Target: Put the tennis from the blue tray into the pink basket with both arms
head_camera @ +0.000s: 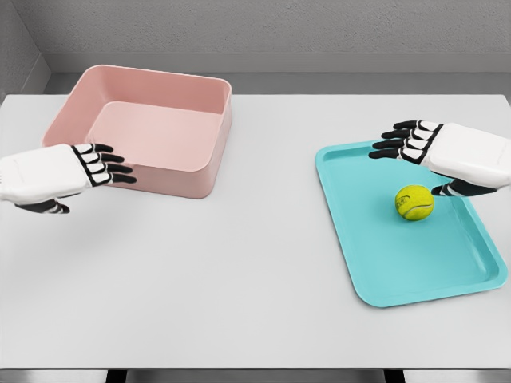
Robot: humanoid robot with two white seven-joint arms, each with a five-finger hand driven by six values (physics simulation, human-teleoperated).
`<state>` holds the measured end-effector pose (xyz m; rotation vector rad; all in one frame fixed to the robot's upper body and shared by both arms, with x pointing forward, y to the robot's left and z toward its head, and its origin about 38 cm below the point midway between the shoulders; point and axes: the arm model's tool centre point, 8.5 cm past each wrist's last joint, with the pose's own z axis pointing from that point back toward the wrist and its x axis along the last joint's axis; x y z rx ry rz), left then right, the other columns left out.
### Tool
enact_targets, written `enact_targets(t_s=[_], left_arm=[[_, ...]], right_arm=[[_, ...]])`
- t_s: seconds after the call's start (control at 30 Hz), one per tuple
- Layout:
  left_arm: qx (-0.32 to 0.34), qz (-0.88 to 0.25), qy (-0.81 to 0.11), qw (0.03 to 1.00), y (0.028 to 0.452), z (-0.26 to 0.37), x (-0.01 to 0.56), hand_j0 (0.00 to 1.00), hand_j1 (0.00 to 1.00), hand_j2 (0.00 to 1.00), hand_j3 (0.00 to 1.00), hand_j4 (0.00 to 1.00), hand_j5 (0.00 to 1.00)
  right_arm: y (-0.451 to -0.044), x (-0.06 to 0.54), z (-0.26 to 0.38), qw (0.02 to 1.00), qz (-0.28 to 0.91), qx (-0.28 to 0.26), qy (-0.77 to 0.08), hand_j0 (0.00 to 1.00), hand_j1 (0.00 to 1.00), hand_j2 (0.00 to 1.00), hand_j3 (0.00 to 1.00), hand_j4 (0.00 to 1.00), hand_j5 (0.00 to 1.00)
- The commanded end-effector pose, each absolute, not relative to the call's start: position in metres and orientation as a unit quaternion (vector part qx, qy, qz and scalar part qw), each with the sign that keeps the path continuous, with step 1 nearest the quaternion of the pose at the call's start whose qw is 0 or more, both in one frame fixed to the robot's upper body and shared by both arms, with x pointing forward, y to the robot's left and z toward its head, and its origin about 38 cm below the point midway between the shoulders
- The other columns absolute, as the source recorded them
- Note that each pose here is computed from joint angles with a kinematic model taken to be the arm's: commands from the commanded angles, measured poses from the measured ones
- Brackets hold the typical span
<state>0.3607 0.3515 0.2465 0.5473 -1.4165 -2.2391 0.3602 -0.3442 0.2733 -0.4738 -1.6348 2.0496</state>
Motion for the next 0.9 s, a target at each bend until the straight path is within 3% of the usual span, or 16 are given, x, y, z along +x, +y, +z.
enact_targets(t_s=[0.0,0.17,0.27,0.3,0.87], left_arm=[[0.195,-0.809,-0.510,0.219,0.352,0.246,0.360,1.00,1.00,1.00,1.00,1.00,1.00],[0.195,-0.809,-0.510,0.219,0.352,0.245,0.360,1.00,1.00,1.00,1.00,1.00,1.00],[0.194,-0.809,-0.510,0.220,0.352,0.245,0.360,1.00,1.00,1.00,1.00,1.00,1.00],[0.190,-0.809,-0.509,0.223,0.352,0.240,0.359,1.00,1.00,1.00,1.00,1.00,1.00],[0.161,-0.801,-0.511,0.268,0.366,0.228,0.350,1.00,1.00,1.00,1.00,1.00,1.00]], right_arm=[[-0.346,0.360,0.274,0.240,0.746,-0.172,-0.597,1.00,1.00,1.00,1.00,1.00,1.00],[-0.357,0.363,0.266,0.256,0.755,-0.177,-0.577,1.00,1.00,1.00,1.00,1.00,1.00],[-0.356,0.361,0.254,0.280,0.787,-0.136,-0.532,1.00,1.00,1.00,1.00,1.00,1.00],[-0.358,0.358,0.254,0.309,0.808,-0.085,-0.493,1.00,1.00,1.00,1.00,1.00,1.00],[-0.347,0.398,0.223,0.330,0.801,-0.083,-0.492,1.00,1.00,1.00,1.00,1.00,1.00]])
